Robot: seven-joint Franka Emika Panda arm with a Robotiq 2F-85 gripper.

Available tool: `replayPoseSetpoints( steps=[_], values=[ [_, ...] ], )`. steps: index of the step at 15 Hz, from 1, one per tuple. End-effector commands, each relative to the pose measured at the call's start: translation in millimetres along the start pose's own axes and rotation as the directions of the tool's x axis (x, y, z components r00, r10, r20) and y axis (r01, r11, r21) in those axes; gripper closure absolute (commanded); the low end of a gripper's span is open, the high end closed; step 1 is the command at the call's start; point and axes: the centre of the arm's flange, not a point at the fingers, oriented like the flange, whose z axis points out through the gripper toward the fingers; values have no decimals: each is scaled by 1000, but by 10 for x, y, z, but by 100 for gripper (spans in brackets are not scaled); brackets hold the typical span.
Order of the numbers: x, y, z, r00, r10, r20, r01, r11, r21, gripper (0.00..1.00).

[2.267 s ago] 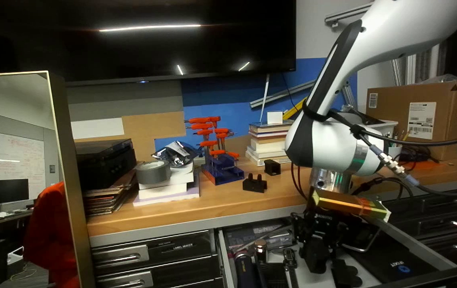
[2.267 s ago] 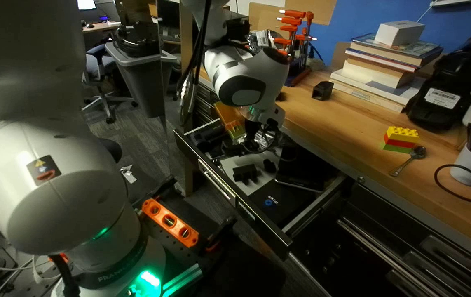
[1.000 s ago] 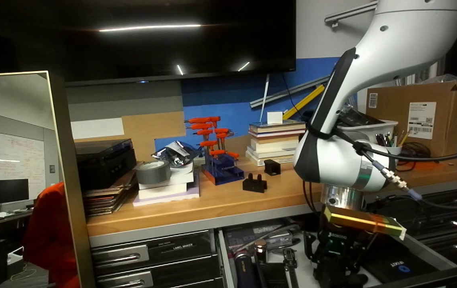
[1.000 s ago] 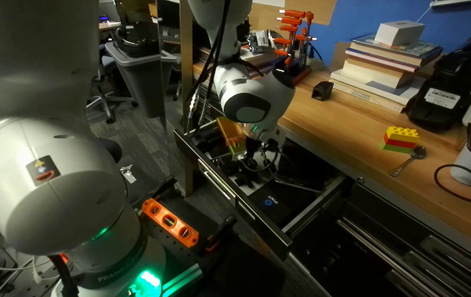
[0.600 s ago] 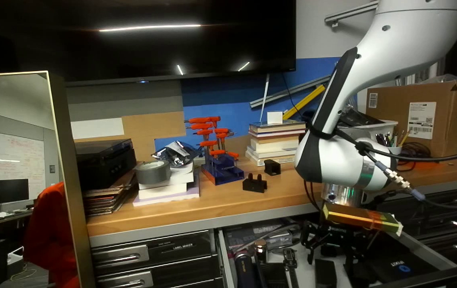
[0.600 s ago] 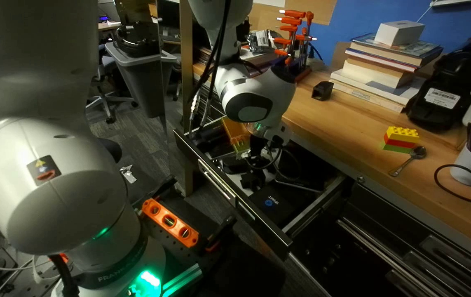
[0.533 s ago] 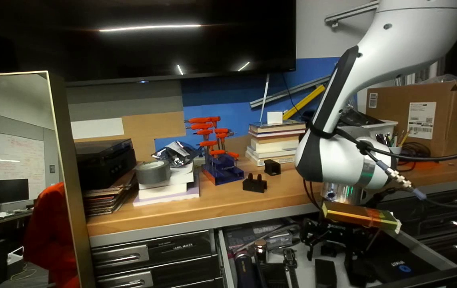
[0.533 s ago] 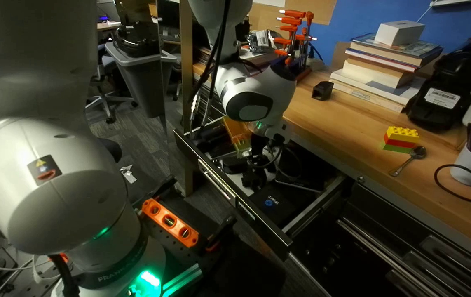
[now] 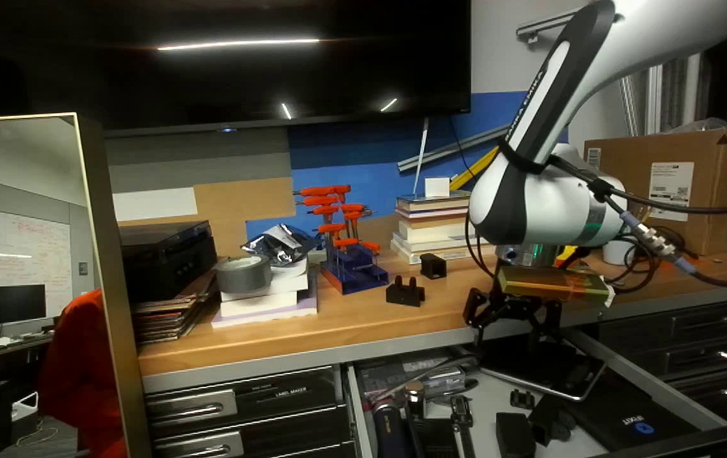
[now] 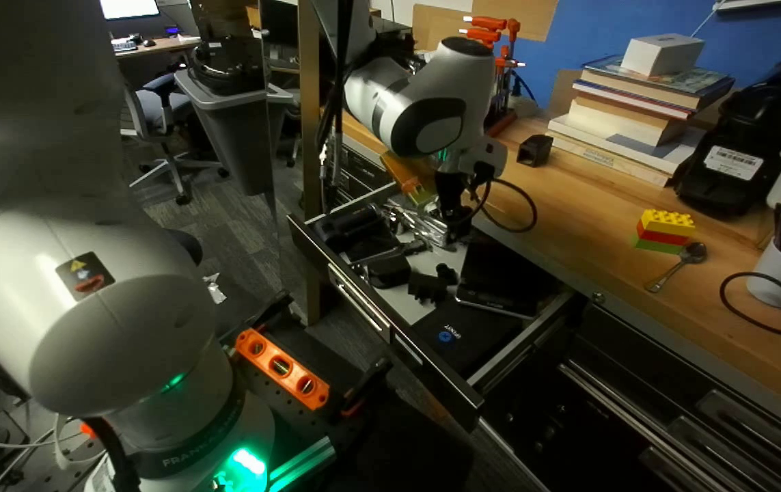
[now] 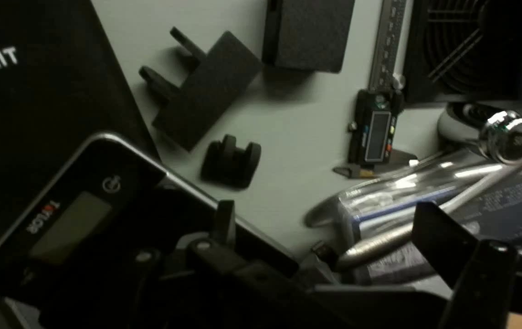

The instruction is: Put the black objects inside the drawer and close it

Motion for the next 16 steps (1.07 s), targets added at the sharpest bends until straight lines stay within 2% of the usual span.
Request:
replayPoseSetpoints(
  steps=[1,3,5,8,12,14,16],
  values=[
    [187,-275,-563,996,-40,-79,40,999,7,0],
    [348,-418,-750,993,-61,-97,62,998,16,0],
    [531,-586,-897,991,-109,-81,113,993,39,0],
    [749,-897,-1038,954,-295,-59,298,954,39,0],
    [972,-1196,-1098,869,-494,-36,495,866,67,0],
    [1083,-1309,-1061,812,-583,-15,581,808,96,0],
    [1162,-1403,-972,744,-668,-1,664,739,113,0]
  ],
)
